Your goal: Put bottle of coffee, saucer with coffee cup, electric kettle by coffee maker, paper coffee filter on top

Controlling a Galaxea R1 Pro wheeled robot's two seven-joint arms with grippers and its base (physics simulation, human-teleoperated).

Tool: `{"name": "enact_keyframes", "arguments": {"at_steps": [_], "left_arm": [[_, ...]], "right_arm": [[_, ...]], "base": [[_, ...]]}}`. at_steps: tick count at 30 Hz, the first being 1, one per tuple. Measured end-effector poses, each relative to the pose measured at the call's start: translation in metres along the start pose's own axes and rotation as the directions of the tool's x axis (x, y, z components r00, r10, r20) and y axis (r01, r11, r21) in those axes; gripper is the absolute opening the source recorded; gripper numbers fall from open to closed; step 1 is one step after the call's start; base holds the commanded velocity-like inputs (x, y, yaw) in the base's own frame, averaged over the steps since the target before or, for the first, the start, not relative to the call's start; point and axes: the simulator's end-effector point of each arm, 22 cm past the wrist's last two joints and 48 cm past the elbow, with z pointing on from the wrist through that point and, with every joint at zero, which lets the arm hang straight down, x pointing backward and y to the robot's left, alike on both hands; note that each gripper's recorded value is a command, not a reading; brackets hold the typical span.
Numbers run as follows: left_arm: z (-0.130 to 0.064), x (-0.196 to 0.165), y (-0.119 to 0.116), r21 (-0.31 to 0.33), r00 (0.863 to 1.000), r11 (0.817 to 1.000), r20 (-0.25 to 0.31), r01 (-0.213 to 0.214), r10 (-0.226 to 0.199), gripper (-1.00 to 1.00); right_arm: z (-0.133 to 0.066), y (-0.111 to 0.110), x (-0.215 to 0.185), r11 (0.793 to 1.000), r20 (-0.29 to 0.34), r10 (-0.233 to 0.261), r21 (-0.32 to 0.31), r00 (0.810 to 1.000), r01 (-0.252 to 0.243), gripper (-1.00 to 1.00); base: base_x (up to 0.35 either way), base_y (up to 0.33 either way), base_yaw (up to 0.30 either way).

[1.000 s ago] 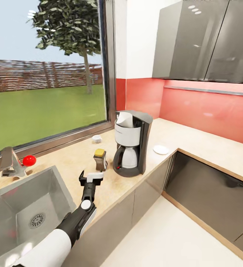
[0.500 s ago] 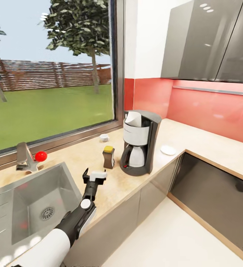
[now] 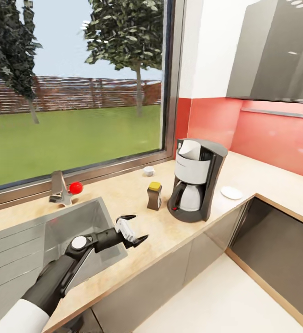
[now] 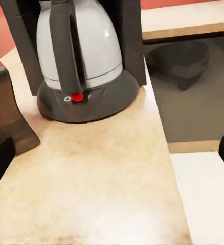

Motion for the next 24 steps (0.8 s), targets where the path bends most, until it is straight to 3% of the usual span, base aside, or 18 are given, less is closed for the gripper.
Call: {"name": "enact_keyframes", "arguments": {"at_steps": [3,11,24], "left_arm": [[-0.01,0.004,-0.002,0.015,0.999,0.999,-0.003,0.047,-0.047,1.0],[-0.013,0.013,-0.023,0.029,0.996,0.996,-0.012,0.089,-0.089,1.0],[-0.014,0.02,-0.027,0.028,0.994,0.993,-0.023,0.111,-0.11,1.0]], "right_arm": [[0.0,0.0,0.0,1.0,0.001,0.0,0.0,1.0,0.0,1.0],[0.0,-0.003,-0.003,1.0,0.007,0.0,0.003,1.0,-0.001,1.0],[0.0,-0.004,-0.003,1.0,0.008,0.004,0.005,1.0,-0.004,1.0]], "base": [[0.0,0.0,0.07],[0.0,-0.15,0.007],[0.032,-0.271,0.0]]}}
